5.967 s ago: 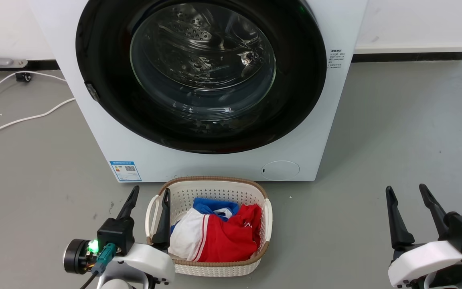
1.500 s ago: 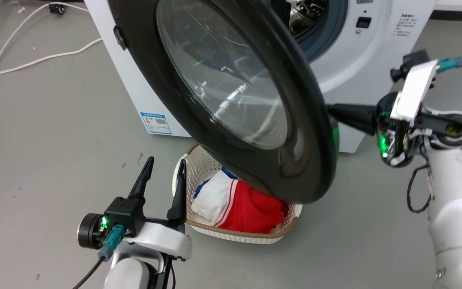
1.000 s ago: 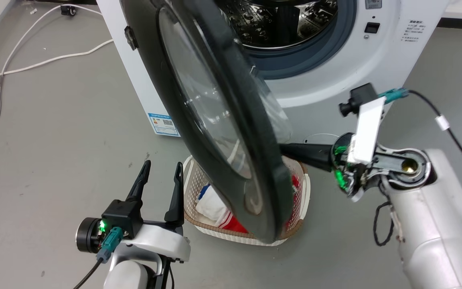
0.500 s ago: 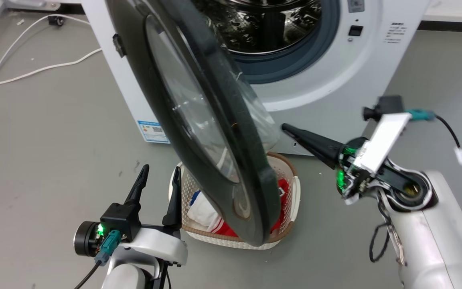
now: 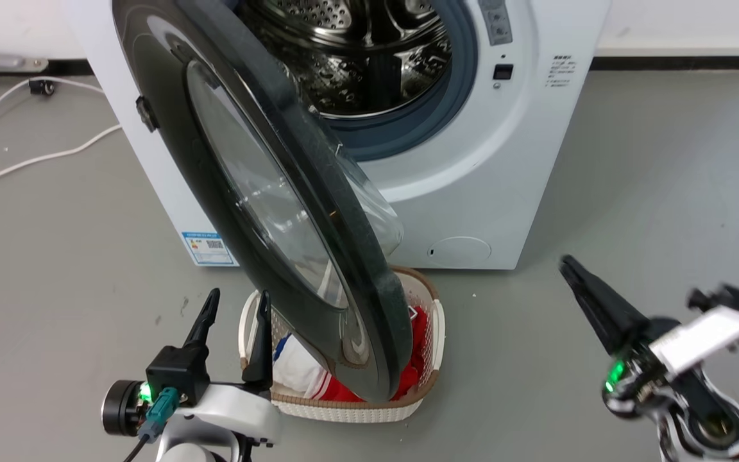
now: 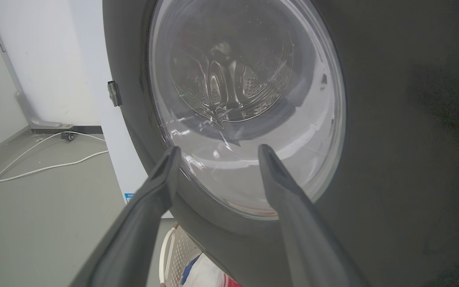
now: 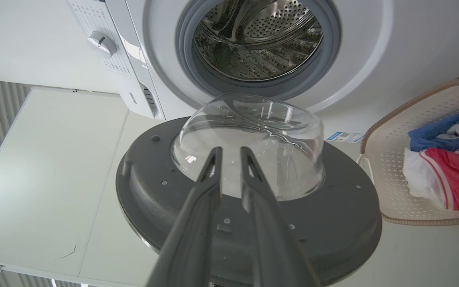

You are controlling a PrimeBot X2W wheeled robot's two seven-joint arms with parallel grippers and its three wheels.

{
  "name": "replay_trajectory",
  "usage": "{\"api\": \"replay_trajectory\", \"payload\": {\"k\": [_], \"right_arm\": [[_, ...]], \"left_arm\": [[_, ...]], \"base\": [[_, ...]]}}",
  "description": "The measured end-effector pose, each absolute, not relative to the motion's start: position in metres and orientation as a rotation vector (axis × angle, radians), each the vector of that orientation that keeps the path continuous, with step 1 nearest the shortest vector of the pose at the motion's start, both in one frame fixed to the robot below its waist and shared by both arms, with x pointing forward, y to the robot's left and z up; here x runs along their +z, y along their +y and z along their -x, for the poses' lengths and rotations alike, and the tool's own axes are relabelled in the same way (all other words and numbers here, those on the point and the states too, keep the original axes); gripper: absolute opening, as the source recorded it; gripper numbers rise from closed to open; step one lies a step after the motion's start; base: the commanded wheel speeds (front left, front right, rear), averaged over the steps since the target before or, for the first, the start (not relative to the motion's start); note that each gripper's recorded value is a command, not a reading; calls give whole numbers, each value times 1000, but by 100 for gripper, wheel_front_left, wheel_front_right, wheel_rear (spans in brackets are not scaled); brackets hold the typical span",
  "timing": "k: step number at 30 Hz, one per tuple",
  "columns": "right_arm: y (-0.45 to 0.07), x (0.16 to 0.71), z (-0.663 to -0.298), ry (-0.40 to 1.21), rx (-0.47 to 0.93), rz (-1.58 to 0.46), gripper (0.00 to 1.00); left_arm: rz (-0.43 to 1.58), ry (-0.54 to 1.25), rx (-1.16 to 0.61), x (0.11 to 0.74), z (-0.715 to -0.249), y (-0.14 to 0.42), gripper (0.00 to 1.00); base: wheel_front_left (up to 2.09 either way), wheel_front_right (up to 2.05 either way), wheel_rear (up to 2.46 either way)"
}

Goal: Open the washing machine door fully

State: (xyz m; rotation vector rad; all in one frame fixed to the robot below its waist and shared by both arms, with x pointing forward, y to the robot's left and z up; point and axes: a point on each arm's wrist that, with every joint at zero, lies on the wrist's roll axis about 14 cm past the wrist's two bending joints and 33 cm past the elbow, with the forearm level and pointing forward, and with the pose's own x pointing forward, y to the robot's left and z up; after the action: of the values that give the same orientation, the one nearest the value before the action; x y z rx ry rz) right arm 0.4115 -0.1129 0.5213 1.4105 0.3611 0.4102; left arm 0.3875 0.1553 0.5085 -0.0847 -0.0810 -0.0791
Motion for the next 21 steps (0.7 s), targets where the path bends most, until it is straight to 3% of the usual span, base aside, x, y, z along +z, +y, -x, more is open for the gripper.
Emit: {"api": "replay_trajectory", "payload": {"k": [4, 9, 14, 21], "right_arm": [[-140, 514, -396, 271, 292, -1416, 100], [-168, 514, -380, 151, 164, -1272, 100], [-203, 530, -370, -5, 59, -905, 100], [-218, 554, -358, -120, 22, -448, 100]], "left_arm": [[84, -83, -77, 509, -382, 156, 100], [81, -81, -70, 508, -374, 159, 100], [86, -79, -66, 508, -369, 161, 100], [86, -84, -65, 509, -367, 162, 100]], "base": [[0, 0, 0], [0, 0, 0], [0, 0, 0], [0, 0, 0]]}}
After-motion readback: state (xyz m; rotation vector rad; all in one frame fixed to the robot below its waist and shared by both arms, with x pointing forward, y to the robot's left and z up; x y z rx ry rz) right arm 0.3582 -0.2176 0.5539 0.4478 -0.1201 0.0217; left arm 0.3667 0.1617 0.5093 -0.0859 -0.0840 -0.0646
